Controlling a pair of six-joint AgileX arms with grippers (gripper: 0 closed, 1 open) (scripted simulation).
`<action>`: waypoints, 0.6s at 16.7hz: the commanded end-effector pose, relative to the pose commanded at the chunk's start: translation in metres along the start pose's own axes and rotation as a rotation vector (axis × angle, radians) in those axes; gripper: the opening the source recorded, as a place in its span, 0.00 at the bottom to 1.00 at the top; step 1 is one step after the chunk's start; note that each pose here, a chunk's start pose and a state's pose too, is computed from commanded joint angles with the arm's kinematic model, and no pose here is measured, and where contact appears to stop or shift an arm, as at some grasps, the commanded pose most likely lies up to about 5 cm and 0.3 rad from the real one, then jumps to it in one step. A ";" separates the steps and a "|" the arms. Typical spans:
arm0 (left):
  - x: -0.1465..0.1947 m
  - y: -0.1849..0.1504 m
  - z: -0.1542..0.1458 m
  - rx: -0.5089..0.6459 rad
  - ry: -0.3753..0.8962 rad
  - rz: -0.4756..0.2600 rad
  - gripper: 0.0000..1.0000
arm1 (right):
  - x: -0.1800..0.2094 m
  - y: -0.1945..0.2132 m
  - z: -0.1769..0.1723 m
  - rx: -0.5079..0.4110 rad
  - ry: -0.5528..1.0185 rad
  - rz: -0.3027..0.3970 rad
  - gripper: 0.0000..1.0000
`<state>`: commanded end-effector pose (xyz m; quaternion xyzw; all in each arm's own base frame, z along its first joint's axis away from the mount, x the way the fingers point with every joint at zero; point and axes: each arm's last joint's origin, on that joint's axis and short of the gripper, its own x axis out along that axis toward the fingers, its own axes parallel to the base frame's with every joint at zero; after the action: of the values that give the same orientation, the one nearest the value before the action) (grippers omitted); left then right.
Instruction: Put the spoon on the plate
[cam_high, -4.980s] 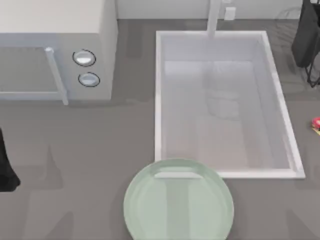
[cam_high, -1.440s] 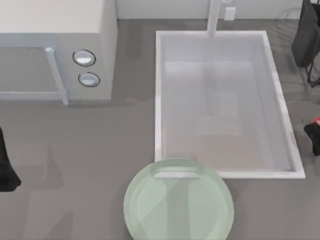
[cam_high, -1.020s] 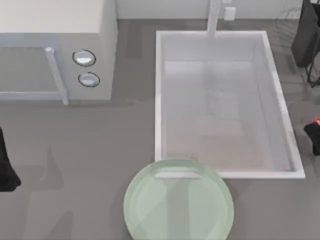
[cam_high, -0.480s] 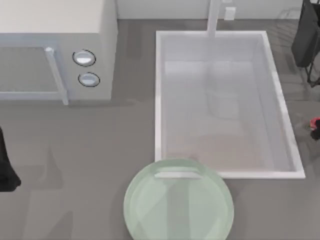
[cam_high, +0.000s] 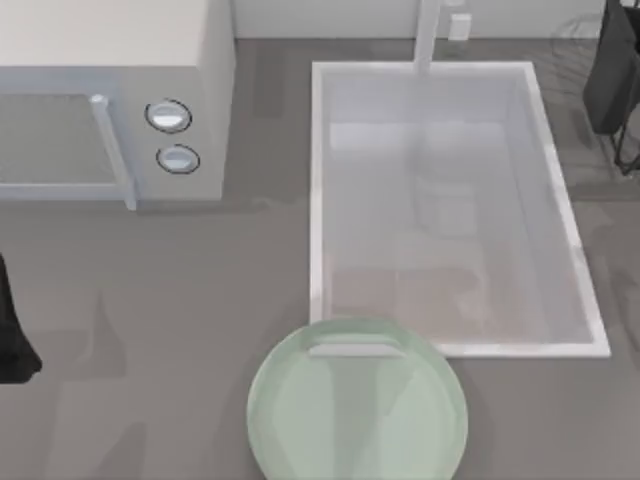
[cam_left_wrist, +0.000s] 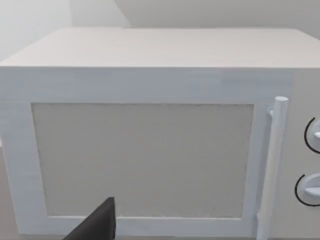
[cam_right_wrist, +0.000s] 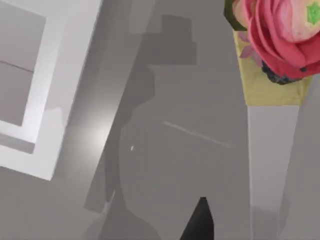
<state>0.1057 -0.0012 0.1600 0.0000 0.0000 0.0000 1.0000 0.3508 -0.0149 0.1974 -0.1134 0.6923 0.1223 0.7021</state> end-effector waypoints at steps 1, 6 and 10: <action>0.000 0.000 0.000 0.000 0.000 0.000 1.00 | -0.010 0.000 0.000 0.000 -0.014 -0.006 0.00; 0.000 0.000 0.000 0.000 0.000 0.000 1.00 | -0.016 0.001 -0.001 0.000 -0.022 -0.008 0.00; 0.000 0.000 0.000 0.000 0.000 0.000 1.00 | -0.015 0.016 0.007 0.011 -0.019 -0.008 0.00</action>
<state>0.1057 -0.0012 0.1600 0.0000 0.0000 0.0000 1.0000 0.3523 0.0021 0.2121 -0.1111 0.6858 0.1169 0.7097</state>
